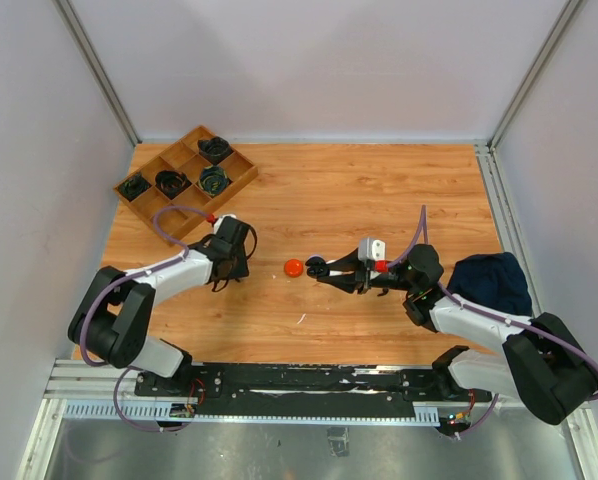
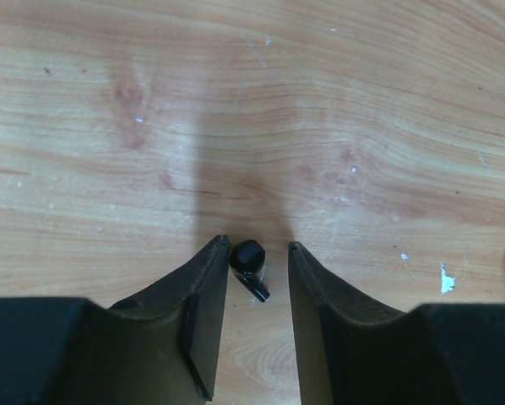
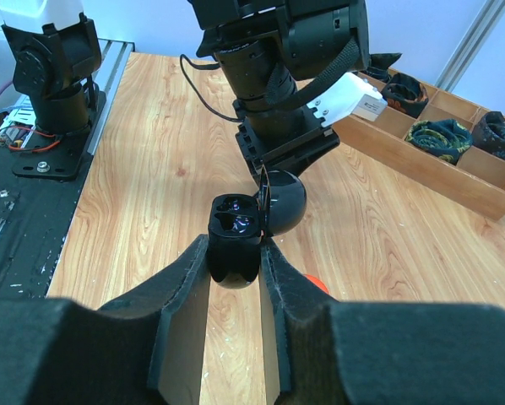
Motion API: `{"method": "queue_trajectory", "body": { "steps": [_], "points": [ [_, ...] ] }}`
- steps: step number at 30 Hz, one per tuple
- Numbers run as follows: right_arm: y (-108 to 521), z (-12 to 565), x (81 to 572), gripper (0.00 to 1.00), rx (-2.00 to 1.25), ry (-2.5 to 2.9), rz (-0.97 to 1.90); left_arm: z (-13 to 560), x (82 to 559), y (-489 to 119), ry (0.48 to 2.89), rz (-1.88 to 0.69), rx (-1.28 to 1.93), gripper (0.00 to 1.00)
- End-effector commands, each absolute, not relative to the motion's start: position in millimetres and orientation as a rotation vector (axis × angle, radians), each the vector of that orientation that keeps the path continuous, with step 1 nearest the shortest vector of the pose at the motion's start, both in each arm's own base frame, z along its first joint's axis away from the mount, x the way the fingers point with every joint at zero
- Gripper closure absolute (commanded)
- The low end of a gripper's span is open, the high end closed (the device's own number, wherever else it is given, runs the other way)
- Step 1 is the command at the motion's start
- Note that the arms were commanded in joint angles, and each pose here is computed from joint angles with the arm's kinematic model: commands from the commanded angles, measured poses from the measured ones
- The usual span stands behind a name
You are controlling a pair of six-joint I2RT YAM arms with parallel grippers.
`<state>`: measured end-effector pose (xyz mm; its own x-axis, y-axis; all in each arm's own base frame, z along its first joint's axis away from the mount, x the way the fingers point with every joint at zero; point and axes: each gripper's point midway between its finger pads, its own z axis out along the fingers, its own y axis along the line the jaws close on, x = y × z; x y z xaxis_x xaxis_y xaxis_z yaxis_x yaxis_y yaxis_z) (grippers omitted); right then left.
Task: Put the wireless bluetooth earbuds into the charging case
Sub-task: Pick up the earbud from the center of the board.
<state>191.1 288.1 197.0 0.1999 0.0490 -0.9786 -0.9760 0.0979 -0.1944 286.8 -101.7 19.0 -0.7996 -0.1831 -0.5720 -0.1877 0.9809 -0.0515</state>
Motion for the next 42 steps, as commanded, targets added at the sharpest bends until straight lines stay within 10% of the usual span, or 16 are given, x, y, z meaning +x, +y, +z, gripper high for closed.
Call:
{"method": "queue_trajectory", "body": {
  "steps": [1, 42],
  "points": [
    [291, 206, 188, 0.87, -1.190, 1.016, 1.008, 23, 293, -114, 2.545, -0.048, -0.187, 0.62],
    [291, 207, 189, 0.86, -1.194, 1.023, 1.007, 3, 270, -119, 2.780, 0.072, 0.027, 0.70]
  ]
}}
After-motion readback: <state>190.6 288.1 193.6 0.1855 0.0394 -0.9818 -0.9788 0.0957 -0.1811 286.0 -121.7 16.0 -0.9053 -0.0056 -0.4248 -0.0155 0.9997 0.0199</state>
